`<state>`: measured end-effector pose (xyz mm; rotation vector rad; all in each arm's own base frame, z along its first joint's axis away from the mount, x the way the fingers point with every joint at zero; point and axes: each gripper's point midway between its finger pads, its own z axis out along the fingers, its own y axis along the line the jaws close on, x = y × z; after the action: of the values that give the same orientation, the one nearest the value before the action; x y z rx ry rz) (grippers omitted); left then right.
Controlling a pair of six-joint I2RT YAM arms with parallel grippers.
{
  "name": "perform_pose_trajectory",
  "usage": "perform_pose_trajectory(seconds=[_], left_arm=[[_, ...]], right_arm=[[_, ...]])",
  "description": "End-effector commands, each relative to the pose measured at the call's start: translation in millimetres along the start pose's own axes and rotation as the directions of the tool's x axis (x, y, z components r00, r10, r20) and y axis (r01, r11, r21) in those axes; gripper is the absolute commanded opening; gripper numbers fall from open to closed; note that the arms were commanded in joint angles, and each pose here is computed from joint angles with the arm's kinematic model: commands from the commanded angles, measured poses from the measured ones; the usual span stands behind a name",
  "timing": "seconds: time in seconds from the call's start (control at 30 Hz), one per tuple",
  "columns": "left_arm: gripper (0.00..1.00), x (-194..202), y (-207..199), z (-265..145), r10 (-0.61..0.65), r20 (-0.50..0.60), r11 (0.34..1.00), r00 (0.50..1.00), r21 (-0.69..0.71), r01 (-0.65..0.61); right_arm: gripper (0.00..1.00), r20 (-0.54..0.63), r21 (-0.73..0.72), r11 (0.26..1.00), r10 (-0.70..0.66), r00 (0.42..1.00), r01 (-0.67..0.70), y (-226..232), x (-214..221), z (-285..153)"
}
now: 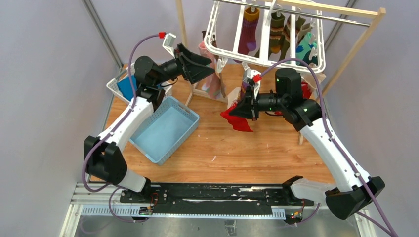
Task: Remove the socks clipped to the hanger
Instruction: Place the sock in the bin.
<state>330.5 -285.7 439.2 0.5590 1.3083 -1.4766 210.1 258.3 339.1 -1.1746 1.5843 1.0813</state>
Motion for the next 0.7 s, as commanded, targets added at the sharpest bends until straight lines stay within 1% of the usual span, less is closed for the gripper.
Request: perform_pose_trajectory(seconds=[0.0,0.17,0.23,0.3,0.37,0.4,0.43,0.47,0.53,0.57,0.6,0.67], left_arm=[[0.96,-1.9,-22.1,-18.1,0.116,-0.035,0.993,0.993,0.040,-0.114],[0.97,36.1,-41.9,-44.2,0.229,-0.118,0.969,0.966,0.124,-0.214],[0.98,52.2,-50.8,-55.9,0.271,-0.144,0.955,0.952,0.168,-0.246],[0.99,62.4,-61.1,-67.2,0.326,-0.145,0.935,0.934,0.195,-0.296],[1.00,72.4,-58.0,-75.2,0.379,-0.148,0.918,0.914,0.181,-0.352],[1.00,75.3,-51.4,-78.6,0.385,-0.168,0.920,0.907,0.146,-0.364],[1.00,77.1,-39.6,-82.7,0.370,-0.210,0.929,0.905,0.076,-0.362],[1.00,75.1,-30.7,-86.7,0.396,-0.235,0.916,0.888,0.030,-0.400],[0.99,63.6,-0.7,-100.8,0.393,-0.326,0.873,0.860,-0.162,-0.460],[0.99,53.1,9.5,-109.0,0.379,-0.346,0.844,0.858,-0.251,-0.474],[0.99,39.6,18.7,-118.4,0.376,-0.345,0.808,0.860,-0.332,-0.486],[0.99,2.7,36.9,-142.5,0.359,-0.272,0.728,0.893,-0.518,-0.450]], right_arm=[[0.00,0.016,-0.040,0.998,-0.056,0.998,0.057,14.6,-7.7,-4.5],[0.00,0.039,-0.109,0.989,-0.091,0.995,0.094,33.5,-18.7,2.5],[0.00,0.056,-0.102,0.989,-0.100,0.993,0.105,34.9,-27.3,7.5],[0.00,0.053,-0.098,0.990,-0.097,0.994,0.102,35.4,-32.1,13.9],[0.00,0.029,-0.093,0.992,-0.087,0.996,0.089,33.2,-32.6,26.1],[0.00,0.005,-0.078,0.993,-0.084,0.996,0.085,31.3,-30.7,32.7],[0.00,-0.020,-0.067,0.993,-0.103,0.994,0.101,31.1,-30.5,40.9],[0.00,-0.049,-0.065,0.993,-0.098,0.994,0.095,29.2,-25.0,47.1],[0.00,-0.094,-0.042,0.992,-0.121,0.988,0.118,26.0,-17.2,61.6],[0.00,-0.114,-0.047,0.990,-0.141,0.983,0.136,29.7,-11.9,70.2],[0.00,-0.135,-0.039,0.987,-0.162,0.977,0.159,30.2,-6.8,78.2],[0.00,-0.180,-0.019,0.979,-0.205,0.962,0.205,29.7,3.1,93.9]])
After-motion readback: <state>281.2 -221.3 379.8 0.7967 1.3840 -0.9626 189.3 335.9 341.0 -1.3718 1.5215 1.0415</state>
